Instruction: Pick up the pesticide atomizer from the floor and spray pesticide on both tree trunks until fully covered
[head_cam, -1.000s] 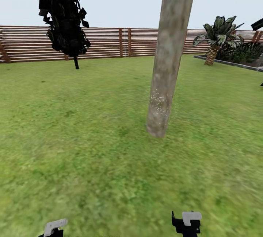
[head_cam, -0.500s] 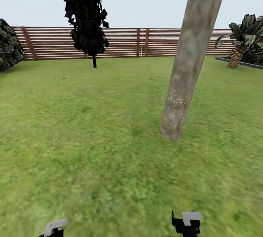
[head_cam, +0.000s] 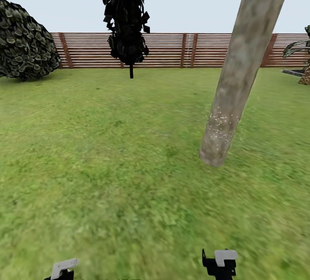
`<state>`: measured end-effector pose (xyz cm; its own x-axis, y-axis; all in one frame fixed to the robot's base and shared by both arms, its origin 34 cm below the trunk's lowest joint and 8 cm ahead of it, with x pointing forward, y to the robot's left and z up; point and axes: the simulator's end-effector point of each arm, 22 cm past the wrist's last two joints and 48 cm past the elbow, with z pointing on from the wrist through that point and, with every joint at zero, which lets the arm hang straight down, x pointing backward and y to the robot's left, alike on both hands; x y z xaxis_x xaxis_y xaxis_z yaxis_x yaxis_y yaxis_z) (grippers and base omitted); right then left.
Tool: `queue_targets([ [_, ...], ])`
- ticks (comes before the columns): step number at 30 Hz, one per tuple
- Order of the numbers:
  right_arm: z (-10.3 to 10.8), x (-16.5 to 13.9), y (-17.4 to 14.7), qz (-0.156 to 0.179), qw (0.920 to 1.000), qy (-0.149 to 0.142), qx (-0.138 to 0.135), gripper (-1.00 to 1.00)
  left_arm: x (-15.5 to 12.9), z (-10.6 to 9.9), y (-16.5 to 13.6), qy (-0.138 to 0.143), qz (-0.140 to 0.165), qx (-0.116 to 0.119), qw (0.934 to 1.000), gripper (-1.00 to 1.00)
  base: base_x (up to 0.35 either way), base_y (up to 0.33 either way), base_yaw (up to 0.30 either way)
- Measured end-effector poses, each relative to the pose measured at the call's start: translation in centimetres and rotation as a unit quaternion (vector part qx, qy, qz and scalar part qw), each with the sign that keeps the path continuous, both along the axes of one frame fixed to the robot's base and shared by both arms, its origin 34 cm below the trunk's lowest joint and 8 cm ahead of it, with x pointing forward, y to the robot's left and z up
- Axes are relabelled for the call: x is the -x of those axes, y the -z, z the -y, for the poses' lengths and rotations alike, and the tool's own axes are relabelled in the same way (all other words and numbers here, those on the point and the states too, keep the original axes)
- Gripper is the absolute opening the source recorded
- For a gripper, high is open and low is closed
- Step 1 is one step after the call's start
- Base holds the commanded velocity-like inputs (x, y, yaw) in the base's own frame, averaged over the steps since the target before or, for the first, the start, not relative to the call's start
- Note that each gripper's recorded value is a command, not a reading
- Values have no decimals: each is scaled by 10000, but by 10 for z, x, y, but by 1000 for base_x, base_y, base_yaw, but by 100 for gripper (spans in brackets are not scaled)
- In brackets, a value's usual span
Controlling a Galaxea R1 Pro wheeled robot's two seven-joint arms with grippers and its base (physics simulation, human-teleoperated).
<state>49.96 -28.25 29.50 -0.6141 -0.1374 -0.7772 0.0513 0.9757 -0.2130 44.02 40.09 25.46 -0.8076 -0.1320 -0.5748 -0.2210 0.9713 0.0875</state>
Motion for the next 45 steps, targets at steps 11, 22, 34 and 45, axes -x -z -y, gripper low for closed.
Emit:
queue_targets([
  [11, 0, 0, 0, -6, 10000, 1, 0, 100, 1, -1, 0, -6, -12, -9, 10000, -100, 0, -15, 282],
  [22, 0, 0, 0, -6, 10000, 3, 1, 100, 1, 0, 0, -27, -9, 19, 10000, -100, 0, 0, 282],
  [34, 0, 0, 0, -6, 10000, 0, -1, 100, 2, -11, -1, -280, 24, 24, 9996, -100, 0, 0, 282],
  [45, 0, 0, 0, -7, 10000, -3, -3, 100, 2, -10, -1, -274, 32, 31, 9996, -100, 0, 0, 282],
])
